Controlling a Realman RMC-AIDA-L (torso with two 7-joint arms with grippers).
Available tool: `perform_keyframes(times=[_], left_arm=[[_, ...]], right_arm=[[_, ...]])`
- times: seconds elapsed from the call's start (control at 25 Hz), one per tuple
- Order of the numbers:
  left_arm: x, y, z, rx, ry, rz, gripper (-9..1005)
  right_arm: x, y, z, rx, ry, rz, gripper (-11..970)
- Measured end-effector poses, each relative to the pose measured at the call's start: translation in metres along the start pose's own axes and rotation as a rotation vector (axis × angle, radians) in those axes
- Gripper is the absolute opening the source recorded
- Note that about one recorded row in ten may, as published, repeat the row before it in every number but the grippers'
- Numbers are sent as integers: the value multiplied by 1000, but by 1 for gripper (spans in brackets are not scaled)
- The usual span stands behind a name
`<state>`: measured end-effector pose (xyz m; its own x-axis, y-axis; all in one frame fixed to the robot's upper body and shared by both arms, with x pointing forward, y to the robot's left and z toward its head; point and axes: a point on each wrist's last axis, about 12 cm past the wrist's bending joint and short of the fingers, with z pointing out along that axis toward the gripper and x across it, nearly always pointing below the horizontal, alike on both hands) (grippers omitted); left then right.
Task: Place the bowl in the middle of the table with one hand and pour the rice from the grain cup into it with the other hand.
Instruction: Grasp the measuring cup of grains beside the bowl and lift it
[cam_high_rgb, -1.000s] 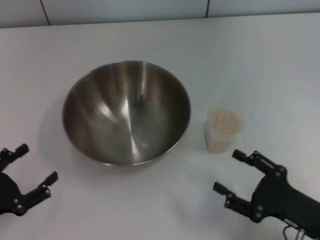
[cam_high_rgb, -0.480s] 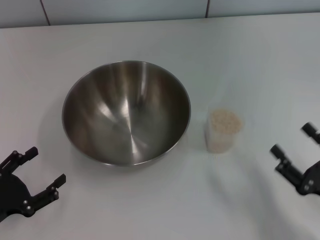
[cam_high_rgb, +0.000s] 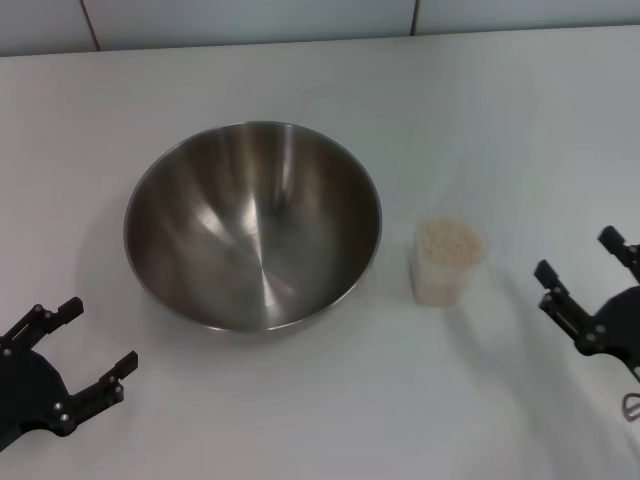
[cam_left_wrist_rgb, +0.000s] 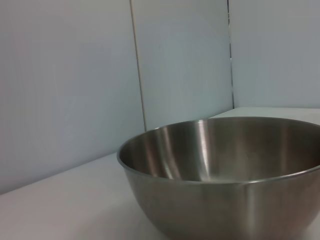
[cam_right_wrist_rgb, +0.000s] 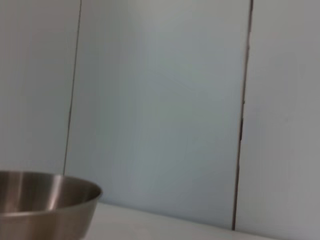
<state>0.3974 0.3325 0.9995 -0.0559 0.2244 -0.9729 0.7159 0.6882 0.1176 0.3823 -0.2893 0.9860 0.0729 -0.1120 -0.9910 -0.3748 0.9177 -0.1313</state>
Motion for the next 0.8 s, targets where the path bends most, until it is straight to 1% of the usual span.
perform_keyframes(times=[0.12, 0.16, 0.32, 0.8], left_arm=[[0, 0, 0, 0, 0, -1, 868], [0, 0, 0, -1, 0, -1, 868], [1, -1, -1, -2, 1, -4, 868], [2, -2, -3, -6, 5, -12, 868]], right_arm=[[3, 5, 9, -5, 28, -33, 783], [5, 9, 14, -10, 44, -57, 783], [7, 13, 19, -14, 60, -72, 782], [10, 10, 36, -10, 93, -77, 782]])
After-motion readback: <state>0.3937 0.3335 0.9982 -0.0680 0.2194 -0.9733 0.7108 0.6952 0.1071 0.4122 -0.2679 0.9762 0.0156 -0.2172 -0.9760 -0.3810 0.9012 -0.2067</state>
